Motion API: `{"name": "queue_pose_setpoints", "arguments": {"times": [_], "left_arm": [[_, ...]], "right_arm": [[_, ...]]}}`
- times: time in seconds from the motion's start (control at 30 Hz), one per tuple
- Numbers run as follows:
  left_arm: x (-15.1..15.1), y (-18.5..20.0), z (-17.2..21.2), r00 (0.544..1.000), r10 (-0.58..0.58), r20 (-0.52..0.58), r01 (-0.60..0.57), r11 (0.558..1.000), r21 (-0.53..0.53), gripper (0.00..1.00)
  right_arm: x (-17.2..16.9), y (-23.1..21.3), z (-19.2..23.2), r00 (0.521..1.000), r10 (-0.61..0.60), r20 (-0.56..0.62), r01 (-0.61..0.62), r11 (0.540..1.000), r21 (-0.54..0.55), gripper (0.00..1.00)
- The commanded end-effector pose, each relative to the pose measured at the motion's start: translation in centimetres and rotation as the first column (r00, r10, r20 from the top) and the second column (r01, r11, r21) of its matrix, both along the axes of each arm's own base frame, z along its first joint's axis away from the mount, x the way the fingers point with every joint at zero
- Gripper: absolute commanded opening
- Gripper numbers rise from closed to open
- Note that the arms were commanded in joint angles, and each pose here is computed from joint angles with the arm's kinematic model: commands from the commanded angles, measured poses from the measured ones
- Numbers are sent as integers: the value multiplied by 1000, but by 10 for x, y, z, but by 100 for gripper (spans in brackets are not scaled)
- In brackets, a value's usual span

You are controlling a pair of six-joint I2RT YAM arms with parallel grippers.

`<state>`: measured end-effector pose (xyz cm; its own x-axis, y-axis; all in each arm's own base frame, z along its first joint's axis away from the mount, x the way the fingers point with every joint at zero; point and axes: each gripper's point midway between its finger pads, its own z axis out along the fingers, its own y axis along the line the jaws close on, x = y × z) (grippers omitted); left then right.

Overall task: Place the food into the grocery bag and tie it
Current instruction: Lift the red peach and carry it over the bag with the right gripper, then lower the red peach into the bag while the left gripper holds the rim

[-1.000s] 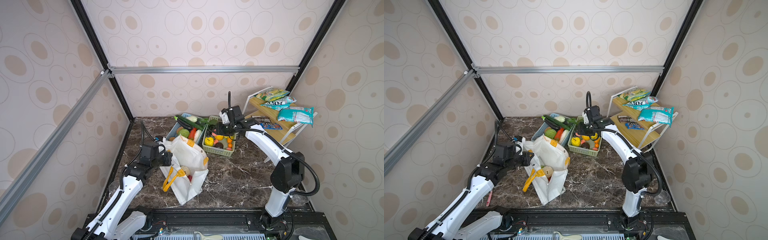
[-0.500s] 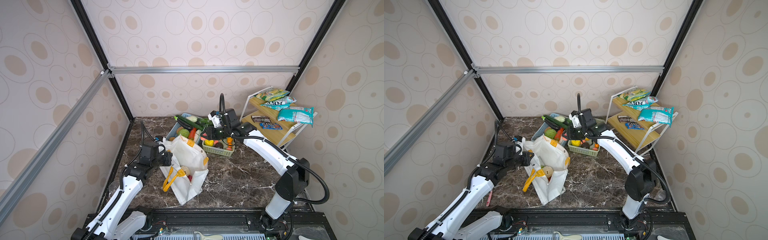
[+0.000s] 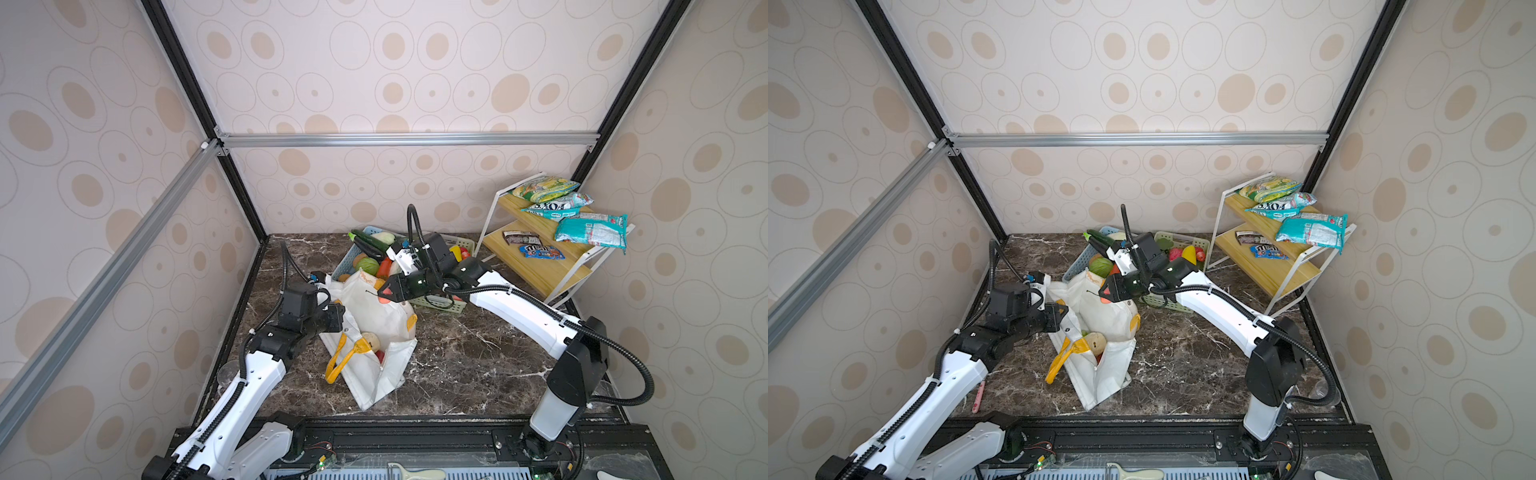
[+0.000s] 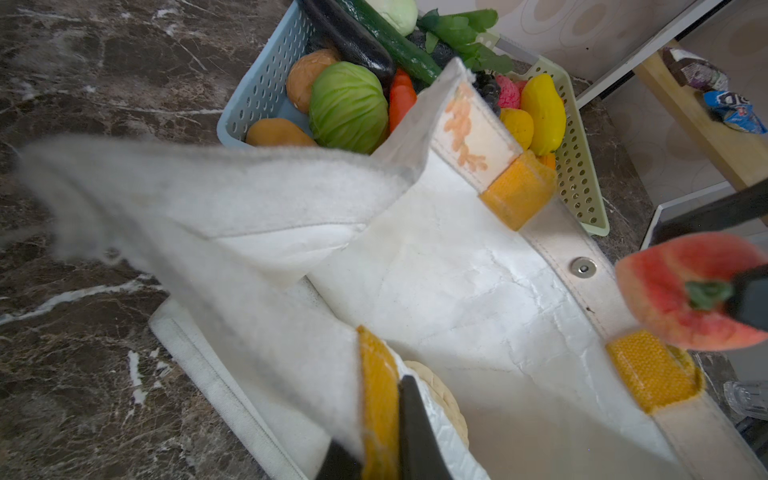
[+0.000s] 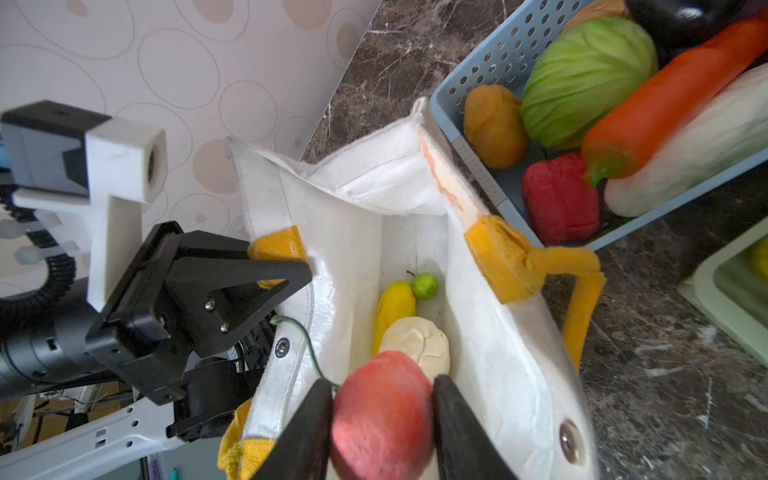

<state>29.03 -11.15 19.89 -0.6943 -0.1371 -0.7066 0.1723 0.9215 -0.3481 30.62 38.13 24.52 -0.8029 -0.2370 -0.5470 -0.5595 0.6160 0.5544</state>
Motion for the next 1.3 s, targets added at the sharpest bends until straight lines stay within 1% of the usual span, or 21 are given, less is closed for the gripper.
{"name": "queue_pose_setpoints", "arguments": {"times": [0.0,0.2,0.47,1.03,1.27], "left_arm": [[5,-1,17,999,9,53,-7,1000,-21,0],[4,-1,17,998,6,55,-5,1000,-23,0],[5,0,19,998,3,60,-2,1000,-16,0],[2,0,14,999,-2,54,3,1000,-9,0],[2,1,16,998,1,57,-1,1000,-9,0]], "right_arm": [[-6,6,-23,999,28,-15,-29,997,-68,40],[-7,20,-41,999,23,-29,-26,996,-88,41],[7,20,-77,997,-67,-49,56,979,-194,42],[13,41,-120,991,-90,-97,65,970,-234,48],[15,43,-132,989,-101,-109,71,966,-249,48]]}}
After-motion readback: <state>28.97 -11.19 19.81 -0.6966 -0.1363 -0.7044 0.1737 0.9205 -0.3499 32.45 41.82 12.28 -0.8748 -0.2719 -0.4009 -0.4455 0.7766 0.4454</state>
